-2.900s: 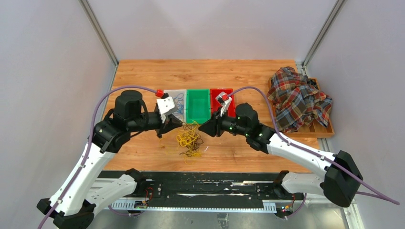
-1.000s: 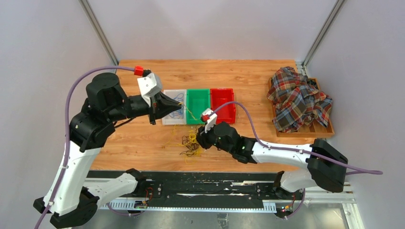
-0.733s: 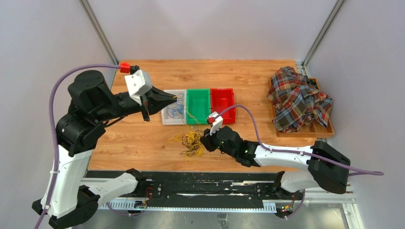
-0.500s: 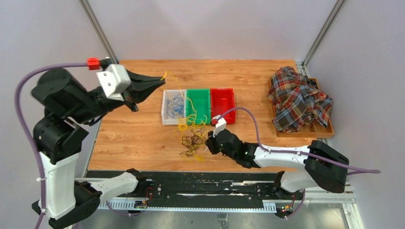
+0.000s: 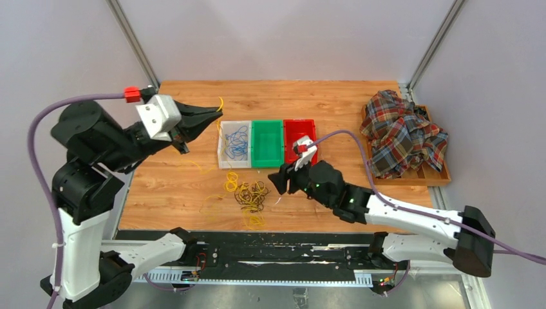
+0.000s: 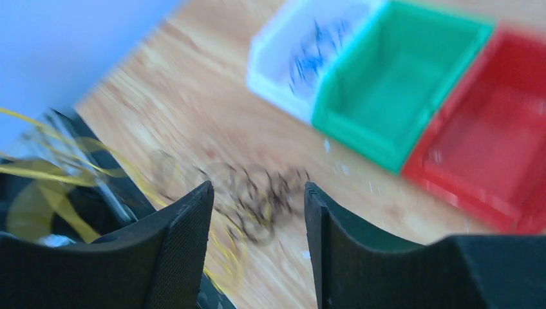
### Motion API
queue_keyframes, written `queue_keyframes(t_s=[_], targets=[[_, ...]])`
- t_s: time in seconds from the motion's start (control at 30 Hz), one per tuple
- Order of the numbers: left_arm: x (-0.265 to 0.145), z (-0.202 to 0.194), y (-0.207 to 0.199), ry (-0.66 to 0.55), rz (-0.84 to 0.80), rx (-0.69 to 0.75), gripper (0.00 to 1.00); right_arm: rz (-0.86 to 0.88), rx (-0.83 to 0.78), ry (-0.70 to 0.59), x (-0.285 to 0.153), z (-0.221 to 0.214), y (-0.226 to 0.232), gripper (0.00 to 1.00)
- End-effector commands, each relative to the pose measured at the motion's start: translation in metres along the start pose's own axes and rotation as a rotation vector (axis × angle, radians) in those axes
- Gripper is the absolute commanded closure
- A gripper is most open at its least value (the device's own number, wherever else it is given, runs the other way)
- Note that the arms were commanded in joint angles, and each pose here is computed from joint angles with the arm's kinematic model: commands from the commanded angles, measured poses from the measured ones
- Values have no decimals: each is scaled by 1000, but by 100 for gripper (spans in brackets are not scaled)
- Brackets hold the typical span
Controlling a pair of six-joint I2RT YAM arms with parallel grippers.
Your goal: Untangle the cables
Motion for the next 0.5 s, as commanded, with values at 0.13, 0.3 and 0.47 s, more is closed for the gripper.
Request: queue_keyframes(t_s=[0.13, 0.3, 0.47], targets=[[3, -15, -5, 24, -36, -10, 100, 298, -139, -264, -34, 119, 45, 40], [5, -15, -8, 23, -62, -43, 100, 441, -187, -286, -32, 146, 69, 46], [6, -11, -9, 14, -72, -55, 100, 412, -179, -250, -12, 147, 73, 59]])
Point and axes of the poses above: each gripper's point midway between its finger pads, its own x axis out along the fingers, its own y axis along the line the jaws close on, z = x × y, the point moved 6 cm from there along -x, back along the fingers, and after that the axes turned 8 degrees about -x, right-handed, at the moved point
